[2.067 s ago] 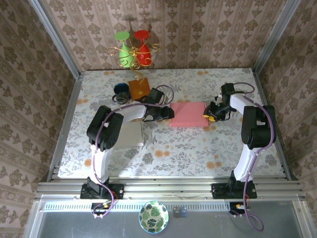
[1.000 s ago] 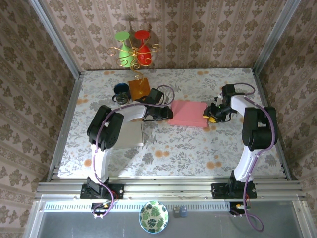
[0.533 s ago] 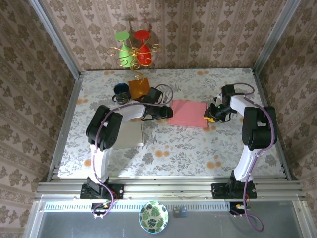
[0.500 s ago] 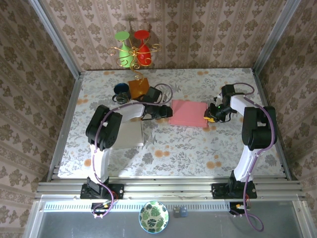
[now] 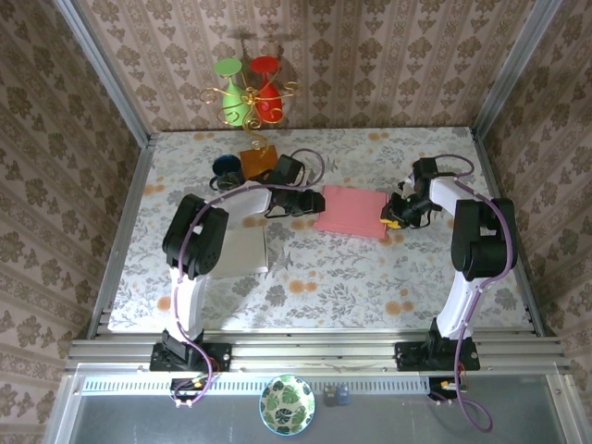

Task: Fold the paper box

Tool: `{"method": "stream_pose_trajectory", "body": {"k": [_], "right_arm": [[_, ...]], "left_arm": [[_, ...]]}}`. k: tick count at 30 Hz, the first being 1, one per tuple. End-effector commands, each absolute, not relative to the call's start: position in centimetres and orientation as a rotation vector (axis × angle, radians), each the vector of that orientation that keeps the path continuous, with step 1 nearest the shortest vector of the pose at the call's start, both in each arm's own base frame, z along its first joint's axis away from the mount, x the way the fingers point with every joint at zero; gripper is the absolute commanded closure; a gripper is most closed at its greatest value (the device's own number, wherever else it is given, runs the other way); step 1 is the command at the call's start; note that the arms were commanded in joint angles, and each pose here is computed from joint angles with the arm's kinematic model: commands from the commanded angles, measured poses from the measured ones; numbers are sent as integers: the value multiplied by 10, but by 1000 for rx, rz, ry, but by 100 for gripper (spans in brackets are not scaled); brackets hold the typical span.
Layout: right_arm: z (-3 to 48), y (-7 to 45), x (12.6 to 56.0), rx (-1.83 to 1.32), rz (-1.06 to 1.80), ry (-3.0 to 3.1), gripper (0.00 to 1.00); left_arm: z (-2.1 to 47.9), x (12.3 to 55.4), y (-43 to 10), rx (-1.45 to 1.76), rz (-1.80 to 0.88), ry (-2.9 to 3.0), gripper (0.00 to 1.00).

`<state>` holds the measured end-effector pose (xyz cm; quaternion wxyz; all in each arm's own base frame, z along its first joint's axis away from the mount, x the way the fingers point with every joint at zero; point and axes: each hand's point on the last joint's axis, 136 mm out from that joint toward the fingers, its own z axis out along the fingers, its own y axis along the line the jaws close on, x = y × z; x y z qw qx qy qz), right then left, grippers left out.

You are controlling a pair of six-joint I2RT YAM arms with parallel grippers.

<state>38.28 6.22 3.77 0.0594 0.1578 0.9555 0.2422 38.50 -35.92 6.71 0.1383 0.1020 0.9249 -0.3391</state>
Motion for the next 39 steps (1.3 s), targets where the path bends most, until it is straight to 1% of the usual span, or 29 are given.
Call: {"method": "stream_pose_trajectory", "body": {"k": [1, 10, 14, 16, 20, 26, 31, 39], "right_arm": [[30, 62, 376, 456, 705, 2950, 76], [31, 63, 375, 458, 717, 2945, 72], [32, 62, 376, 454, 711, 2940, 70], [36, 61, 379, 444, 721, 2916, 67], [47, 62, 387, 430, 772, 2841, 56], [49, 54, 398, 518, 874, 2719, 51], [52, 63, 401, 488, 971, 2664, 46], [51, 75, 403, 475, 1106, 2630, 45]], "left_arm": [[68, 391, -362, 324, -974, 2658, 60], [43, 381, -366, 389, -927, 2741, 62], [38, 378, -364, 396, -918, 2756, 66], [36, 375, -362, 394, -917, 2759, 68], [33, 372, -360, 382, -920, 2757, 74], [30, 371, -353, 354, -914, 2753, 77], [29, 371, -353, 342, -931, 2747, 79], [23, 371, -347, 273, -965, 2747, 87]]}}
